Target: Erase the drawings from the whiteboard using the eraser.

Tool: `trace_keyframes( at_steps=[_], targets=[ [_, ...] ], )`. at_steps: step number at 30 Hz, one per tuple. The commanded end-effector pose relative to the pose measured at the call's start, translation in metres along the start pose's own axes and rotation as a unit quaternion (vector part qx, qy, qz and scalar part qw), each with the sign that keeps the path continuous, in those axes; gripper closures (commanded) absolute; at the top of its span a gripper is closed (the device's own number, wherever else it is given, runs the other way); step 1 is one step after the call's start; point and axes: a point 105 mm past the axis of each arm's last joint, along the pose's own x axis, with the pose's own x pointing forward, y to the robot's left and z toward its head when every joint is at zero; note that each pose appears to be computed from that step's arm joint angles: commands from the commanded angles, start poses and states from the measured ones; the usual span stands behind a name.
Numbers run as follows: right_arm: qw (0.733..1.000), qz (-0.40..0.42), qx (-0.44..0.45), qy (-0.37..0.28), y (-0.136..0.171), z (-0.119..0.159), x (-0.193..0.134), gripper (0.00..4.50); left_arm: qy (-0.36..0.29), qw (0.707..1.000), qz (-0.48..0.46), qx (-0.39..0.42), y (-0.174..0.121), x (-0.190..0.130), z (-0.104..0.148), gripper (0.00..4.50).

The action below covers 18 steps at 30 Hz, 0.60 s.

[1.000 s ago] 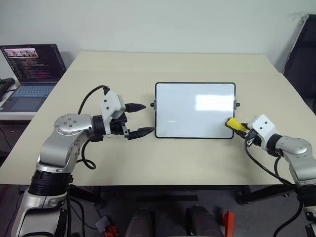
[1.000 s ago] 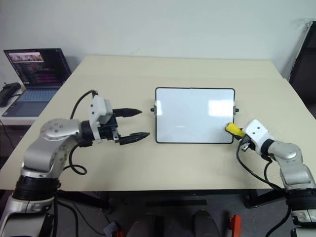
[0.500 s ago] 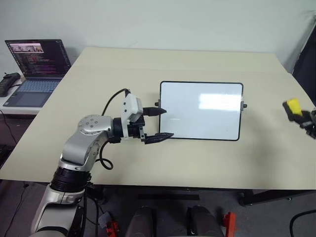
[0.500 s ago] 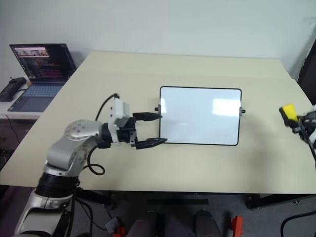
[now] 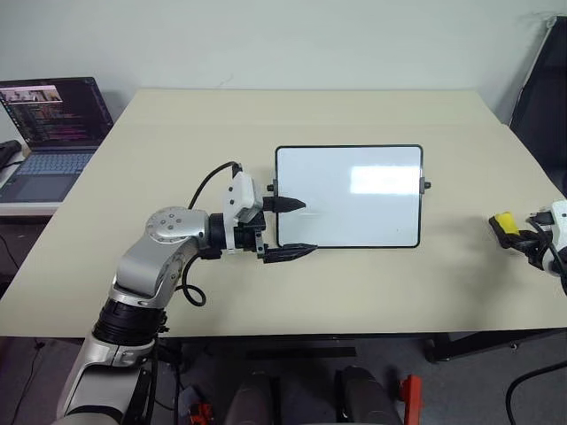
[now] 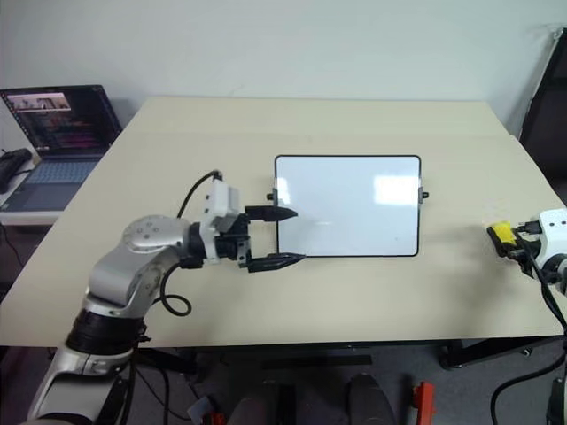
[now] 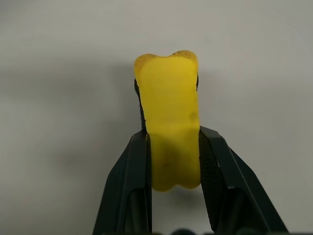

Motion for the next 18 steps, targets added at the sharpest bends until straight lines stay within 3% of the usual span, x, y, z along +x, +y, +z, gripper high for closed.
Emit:
trace_keyframes(
  at_steps=[1,2,12,15,18],
  targets=[
    [1.0,-0.016,-0.005,-0.023,-0.011,0.018,-0.004,3.54,-0.014,1.0,0.004,0.024,-0.002,-0.005,0.013,0.0],
    [1.0,-0.014,-0.004,-0.023,-0.01,0.018,-0.003,3.54,-0.013,1.0,0.005,0.024,-0.002,-0.005,0.013,0.0],
    [0.999,-0.006,0.006,-0.031,-0.009,0.024,-0.002,0.08,-0.007,1.0,0.017,0.024,0.002,-0.01,0.011,0.0],
    [0.999,-0.007,0.002,-0.045,-0.011,0.031,-0.006,0.03,-0.004,0.999,0.029,0.026,0.005,-0.015,0.011,0.0],
    [0.991,-0.005,-0.031,-0.133,-0.005,0.073,-0.021,0.03,-0.015,0.992,0.119,0.043,0.032,-0.037,0.017,0.0]
  ],
)
